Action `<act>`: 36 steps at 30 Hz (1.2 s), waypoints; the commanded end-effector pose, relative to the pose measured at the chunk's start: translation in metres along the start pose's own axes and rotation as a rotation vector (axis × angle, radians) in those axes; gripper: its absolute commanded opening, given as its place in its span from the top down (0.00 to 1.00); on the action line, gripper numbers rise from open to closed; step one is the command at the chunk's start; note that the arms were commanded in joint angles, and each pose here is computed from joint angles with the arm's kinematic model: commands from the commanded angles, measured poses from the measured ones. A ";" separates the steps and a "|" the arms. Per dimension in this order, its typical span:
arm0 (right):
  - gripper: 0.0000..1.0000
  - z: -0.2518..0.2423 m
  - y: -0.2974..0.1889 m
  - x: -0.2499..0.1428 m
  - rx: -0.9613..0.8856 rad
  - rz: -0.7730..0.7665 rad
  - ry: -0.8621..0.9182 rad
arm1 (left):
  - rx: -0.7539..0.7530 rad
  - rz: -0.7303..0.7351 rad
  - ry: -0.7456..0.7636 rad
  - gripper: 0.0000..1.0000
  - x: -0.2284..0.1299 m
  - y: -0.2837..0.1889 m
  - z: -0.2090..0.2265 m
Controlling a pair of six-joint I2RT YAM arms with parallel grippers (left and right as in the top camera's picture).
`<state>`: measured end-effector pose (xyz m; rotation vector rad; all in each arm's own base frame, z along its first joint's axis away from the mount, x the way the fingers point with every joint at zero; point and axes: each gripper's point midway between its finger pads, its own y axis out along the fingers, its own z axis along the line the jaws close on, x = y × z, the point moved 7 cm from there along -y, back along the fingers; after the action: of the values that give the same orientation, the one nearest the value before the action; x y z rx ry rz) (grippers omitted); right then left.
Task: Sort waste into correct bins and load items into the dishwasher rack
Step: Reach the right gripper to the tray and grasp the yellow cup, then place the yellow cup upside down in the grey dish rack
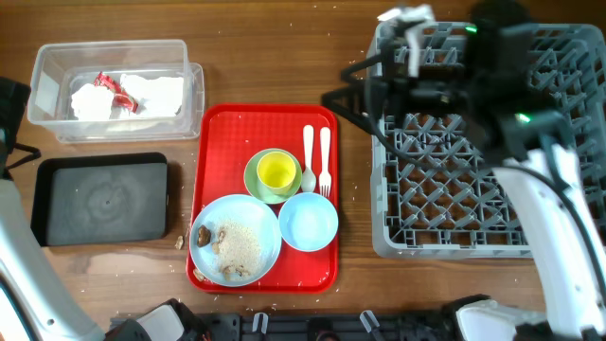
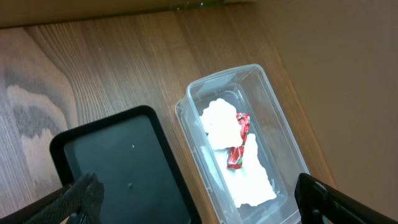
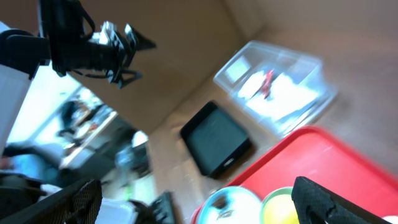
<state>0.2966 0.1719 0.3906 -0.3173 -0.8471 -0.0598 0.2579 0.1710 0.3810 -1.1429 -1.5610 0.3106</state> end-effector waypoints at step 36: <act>0.96 -0.026 0.004 -0.005 -0.693 0.181 0.154 | 0.005 -0.001 -0.013 0.00 0.001 0.002 0.001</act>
<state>0.3084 0.2116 0.3471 -1.1311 -0.6109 -0.1989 0.2583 0.1713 0.3810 -1.1428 -1.5619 0.3096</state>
